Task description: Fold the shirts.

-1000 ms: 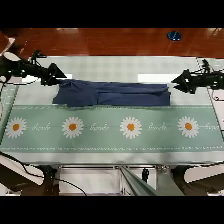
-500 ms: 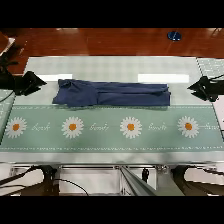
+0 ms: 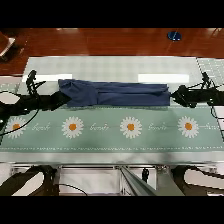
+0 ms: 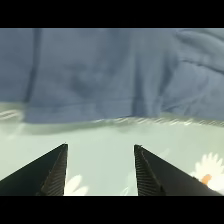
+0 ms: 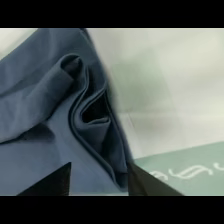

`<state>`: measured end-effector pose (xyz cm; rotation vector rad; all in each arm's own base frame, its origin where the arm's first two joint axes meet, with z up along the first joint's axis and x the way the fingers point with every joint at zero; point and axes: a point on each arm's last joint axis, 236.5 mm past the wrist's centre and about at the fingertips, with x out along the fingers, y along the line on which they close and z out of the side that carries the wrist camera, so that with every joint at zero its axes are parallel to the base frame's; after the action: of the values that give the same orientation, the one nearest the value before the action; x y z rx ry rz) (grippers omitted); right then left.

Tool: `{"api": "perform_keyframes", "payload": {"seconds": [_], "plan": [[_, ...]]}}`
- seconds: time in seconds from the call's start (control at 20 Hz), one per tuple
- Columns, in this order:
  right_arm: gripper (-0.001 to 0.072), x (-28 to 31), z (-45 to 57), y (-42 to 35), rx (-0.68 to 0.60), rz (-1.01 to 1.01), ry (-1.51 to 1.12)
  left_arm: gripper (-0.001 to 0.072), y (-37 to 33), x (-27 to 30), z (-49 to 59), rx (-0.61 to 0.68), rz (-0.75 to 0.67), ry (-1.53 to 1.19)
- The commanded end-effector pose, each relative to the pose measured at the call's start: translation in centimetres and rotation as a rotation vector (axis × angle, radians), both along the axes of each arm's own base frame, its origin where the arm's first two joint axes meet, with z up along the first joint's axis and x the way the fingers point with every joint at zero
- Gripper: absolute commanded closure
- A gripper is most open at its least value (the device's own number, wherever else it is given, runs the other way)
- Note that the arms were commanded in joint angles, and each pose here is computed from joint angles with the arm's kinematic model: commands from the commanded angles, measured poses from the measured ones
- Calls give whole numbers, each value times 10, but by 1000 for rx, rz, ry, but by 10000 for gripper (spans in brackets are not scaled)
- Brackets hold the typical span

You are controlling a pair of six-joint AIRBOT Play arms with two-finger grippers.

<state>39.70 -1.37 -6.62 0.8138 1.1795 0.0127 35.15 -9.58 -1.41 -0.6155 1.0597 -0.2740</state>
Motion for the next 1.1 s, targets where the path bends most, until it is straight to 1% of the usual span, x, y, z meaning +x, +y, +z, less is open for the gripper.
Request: {"api": "perform_keyframes", "payload": {"seconds": [0.0, 0.2, 0.4, 0.45, 0.5, 0.55, 0.6, 0.65, 0.75, 0.85, 0.9, 1.05], "plan": [[294, 6, -18, 9, 33, -22, 20, 201, -15, 15, 9, -32, 46, -71], [294, 23, -33, 17, 101, -6, 39, 201, -17, 18, 11, -39, 56, -82], [299, 37, -44, 52, 146, 101, 80, 201, -18, 18, 7, -39, 55, -72], [387, 38, -44, 62, 164, 131, 89, 202, -19, 17, 6, -39, 52, -67], [593, 41, -38, 69, 173, 154, 81, 207, -21, 17, 5, -40, 48, -64], [685, 46, -27, 71, 172, 178, 52, 316, -22, 16, 4, -40, 43, -62], [685, 50, -11, 71, 164, 201, 18, 586, -22, 16, 5, -40, 44, -63], [686, 52, 8, 66, 154, 209, -15, 684, -22, 17, 5, -42, 44, -65], [686, 39, 47, 55, 98, 268, -72, 685, -33, 19, 9, -56, 28, -84], [686, 9, 76, 41, -39, 327, -81, 686, -72, 18, 11, -65, -72, -120], [686, -3, 92, 39, -81, 327, -105, 686, -94, 18, 9, -61, -117, -125], [686, -43, 142, 48, -135, 308, -200, 687, -171, 26, 2, -77, -245, -107]]}}
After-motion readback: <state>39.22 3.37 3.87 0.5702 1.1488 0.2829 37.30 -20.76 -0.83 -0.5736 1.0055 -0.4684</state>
